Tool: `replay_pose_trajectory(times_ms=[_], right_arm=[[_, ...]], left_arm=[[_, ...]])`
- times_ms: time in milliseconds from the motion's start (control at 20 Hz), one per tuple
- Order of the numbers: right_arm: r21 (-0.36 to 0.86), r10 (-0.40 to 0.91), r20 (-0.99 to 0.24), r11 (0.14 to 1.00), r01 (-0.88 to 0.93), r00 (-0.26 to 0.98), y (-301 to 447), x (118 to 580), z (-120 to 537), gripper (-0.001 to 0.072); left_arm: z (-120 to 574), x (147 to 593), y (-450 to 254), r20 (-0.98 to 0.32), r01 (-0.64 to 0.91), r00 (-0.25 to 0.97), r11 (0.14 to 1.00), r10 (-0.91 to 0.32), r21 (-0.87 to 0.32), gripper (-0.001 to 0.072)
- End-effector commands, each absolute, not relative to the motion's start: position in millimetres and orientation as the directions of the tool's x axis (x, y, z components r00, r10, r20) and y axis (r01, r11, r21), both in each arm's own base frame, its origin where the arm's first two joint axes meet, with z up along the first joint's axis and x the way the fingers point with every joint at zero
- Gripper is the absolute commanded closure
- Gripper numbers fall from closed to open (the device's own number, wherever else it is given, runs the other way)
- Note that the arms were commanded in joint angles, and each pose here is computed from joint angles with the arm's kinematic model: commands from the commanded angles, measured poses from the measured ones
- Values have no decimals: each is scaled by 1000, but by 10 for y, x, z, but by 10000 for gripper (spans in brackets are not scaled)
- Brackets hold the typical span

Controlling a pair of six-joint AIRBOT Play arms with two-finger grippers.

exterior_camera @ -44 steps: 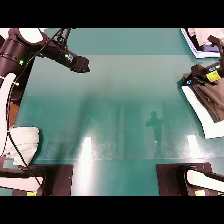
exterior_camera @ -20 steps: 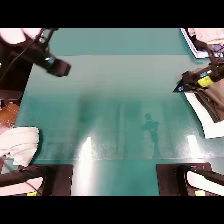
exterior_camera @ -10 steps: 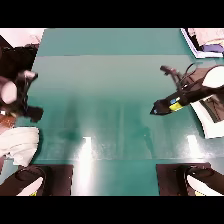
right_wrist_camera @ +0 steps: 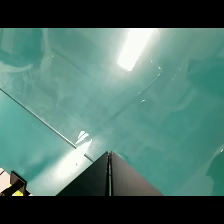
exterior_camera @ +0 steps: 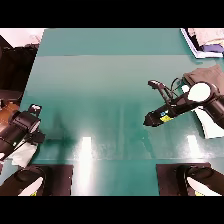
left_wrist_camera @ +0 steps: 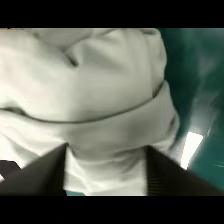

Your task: Fold the shirts.

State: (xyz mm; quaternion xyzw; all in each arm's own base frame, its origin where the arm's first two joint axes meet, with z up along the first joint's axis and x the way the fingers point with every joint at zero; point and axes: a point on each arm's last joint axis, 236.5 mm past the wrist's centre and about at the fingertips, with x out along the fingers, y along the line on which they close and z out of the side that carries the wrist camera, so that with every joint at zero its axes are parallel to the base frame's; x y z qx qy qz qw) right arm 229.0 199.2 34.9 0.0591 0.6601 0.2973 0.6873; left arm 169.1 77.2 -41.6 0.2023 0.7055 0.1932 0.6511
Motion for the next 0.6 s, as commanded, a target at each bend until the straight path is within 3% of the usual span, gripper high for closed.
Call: replay_pose_trajectory(times_ms=[0,200,300,450,550], right_arm=[[474,487,-872,816,-331,-48,2003,2285,340,696],[471,504,-864,807,-357,1,2046,2409,530,696],[464,526,-848,795,-390,64,2098,2559,784,696],[446,563,-807,778,-443,176,2174,2792,1233,696],[430,586,-771,768,-474,250,2212,2925,1534,696]], left_arm=[[-458,1757,767,-846,17,-36,846,533,532,674],[180,2406,537,-874,12,169,886,455,463,680],[832,2823,233,-880,29,345,933,327,358,680],[1913,3109,-571,-816,242,576,963,-43,119,679],[2630,3066,-1183,-683,431,653,902,-328,-20,680]])
